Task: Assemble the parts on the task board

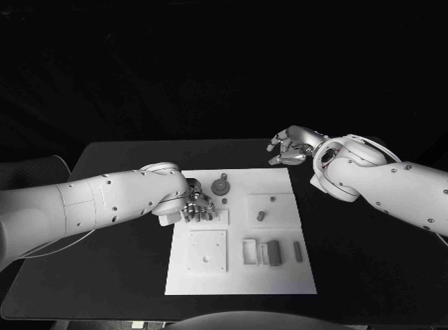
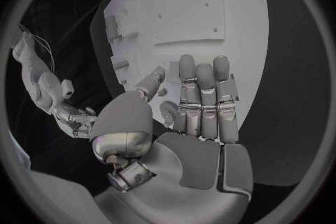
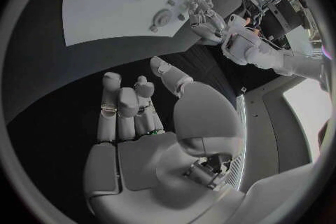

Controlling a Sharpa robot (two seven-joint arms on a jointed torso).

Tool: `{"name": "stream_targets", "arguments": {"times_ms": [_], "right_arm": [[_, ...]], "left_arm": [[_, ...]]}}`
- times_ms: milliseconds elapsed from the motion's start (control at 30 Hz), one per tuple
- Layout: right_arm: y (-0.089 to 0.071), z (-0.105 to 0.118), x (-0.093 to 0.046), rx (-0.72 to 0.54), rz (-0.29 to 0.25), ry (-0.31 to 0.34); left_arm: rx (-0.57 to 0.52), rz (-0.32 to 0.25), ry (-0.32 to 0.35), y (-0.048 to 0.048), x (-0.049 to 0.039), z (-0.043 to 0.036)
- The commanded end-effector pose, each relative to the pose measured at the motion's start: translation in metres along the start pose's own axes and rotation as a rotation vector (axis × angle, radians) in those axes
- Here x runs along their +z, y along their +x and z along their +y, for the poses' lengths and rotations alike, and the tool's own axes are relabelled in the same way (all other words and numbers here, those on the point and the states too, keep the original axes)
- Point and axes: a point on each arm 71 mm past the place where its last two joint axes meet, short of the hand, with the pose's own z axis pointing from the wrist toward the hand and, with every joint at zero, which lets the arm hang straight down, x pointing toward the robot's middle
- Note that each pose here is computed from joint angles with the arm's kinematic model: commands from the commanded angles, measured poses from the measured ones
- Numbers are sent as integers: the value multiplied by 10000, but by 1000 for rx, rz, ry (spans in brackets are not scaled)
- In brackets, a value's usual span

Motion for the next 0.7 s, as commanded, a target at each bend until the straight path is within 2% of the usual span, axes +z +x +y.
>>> {"name": "stream_targets", "arguments": {"times_ms": [33,700], "right_arm": [[5,6,-2,-4,10,-4],[1,-14,-10,-6,13,0]], "left_arm": [[1,-7,9,-4,-2,-14],[-60,27,18,-6,-1,36]]}}
